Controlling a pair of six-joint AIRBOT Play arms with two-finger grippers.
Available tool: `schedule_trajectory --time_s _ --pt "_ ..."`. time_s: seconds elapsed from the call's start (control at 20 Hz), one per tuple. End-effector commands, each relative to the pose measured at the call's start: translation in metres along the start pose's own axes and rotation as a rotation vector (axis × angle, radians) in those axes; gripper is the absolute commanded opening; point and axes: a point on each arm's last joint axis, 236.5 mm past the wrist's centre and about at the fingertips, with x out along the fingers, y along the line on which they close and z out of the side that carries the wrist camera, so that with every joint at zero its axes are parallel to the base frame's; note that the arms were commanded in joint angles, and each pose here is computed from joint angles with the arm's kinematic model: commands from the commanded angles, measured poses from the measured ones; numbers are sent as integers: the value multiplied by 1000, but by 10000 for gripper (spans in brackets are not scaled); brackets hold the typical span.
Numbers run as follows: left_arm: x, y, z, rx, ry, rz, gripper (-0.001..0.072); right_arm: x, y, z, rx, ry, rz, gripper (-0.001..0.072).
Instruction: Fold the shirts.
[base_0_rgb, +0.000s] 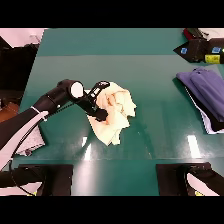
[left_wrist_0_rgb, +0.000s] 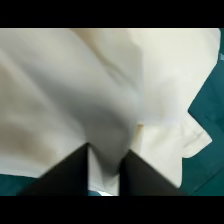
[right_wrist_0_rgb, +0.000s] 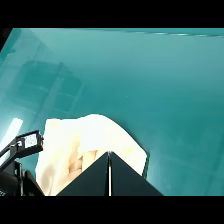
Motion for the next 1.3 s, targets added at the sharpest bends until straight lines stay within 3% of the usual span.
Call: schedule_trajectory --time_s 0.0,0.15,0.3,0.35,0.4,0.45,0.65,0.95,1.25 --pt "2 12 1 39 -4 71 34 2 3 -1 -6 3 6 18" --pt "-12 50 -13 75 68 242 26 3 3 -3 -5 12 6 18" --pt "-81 88 -5 137 23 493 26 22 -7 -26 19 126 3 21" --pt "-110 90 2 157 -35 545 26 33 -13 -40 36 193 4 60" --pt "-138 89 9 170 -104 582 27 45 -19 -57 58 271 6 306" --pt "-163 84 14 178 -176 599 27 58 -28 -72 79 344 3 495" --pt "-217 68 10 180 -317 608 27 125 -50 -135 150 551 0 510" --pt "-217 72 -12 152 -239 614 27 204 -41 -239 141 719 3 510" --pt "-217 71 -11 149 -244 611 27 247 7 -263 199 714 144 510"
